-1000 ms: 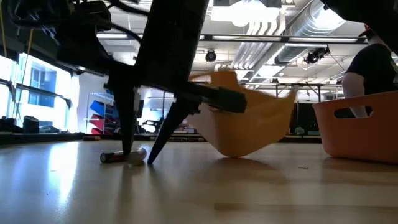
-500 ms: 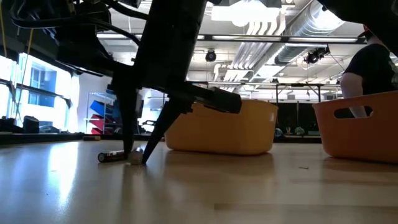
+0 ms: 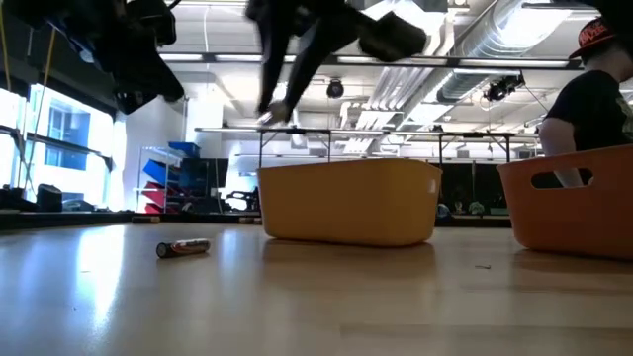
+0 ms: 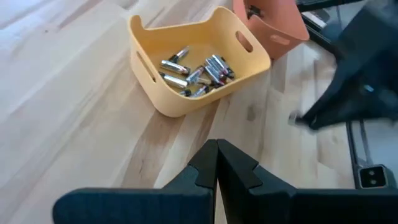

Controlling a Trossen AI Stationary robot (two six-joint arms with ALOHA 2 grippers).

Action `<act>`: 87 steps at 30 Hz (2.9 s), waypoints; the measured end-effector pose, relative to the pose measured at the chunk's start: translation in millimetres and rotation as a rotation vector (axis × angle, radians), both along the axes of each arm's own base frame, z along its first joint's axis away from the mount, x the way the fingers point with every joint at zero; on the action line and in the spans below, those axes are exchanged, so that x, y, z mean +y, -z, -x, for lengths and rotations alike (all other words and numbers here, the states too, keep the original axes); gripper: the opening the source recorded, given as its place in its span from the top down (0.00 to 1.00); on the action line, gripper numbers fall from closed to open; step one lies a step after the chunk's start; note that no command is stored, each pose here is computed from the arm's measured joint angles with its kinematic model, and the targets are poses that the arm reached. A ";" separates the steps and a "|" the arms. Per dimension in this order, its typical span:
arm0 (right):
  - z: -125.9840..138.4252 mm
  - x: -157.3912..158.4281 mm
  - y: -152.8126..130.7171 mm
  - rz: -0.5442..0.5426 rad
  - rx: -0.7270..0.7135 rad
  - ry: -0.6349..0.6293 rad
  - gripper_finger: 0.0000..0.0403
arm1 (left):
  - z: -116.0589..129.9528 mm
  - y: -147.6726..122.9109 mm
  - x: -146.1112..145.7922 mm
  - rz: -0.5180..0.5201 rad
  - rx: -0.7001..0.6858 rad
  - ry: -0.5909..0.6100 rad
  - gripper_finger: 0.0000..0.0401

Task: Sort batteries
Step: Put the black battery into the orange bin, then put the silver battery into the yellow bin

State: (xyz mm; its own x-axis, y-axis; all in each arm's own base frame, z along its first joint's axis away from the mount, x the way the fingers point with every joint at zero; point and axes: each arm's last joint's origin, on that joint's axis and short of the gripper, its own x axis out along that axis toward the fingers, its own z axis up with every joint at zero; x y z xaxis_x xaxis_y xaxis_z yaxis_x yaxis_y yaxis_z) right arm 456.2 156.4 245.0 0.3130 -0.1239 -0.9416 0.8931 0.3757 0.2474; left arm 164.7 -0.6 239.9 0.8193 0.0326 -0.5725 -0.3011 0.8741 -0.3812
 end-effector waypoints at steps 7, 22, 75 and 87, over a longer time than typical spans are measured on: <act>26.0 -36.4 -28.2 0.172 0.146 0.069 0.98 | -1.0 -1.0 3.6 0.000 -0.014 -0.021 1.00; 11.0 -101.6 -25.1 0.191 0.228 -0.079 0.54 | -2.1 -2.6 3.7 0.027 -0.035 -0.031 1.00; -47.3 -38.0 118.0 -0.243 0.152 0.310 0.87 | 13.5 58.0 -45.5 0.130 0.184 0.044 1.00; -41.9 -22.1 110.6 -0.170 0.140 0.210 0.94 | 13.7 56.9 -45.5 0.115 0.174 0.060 1.00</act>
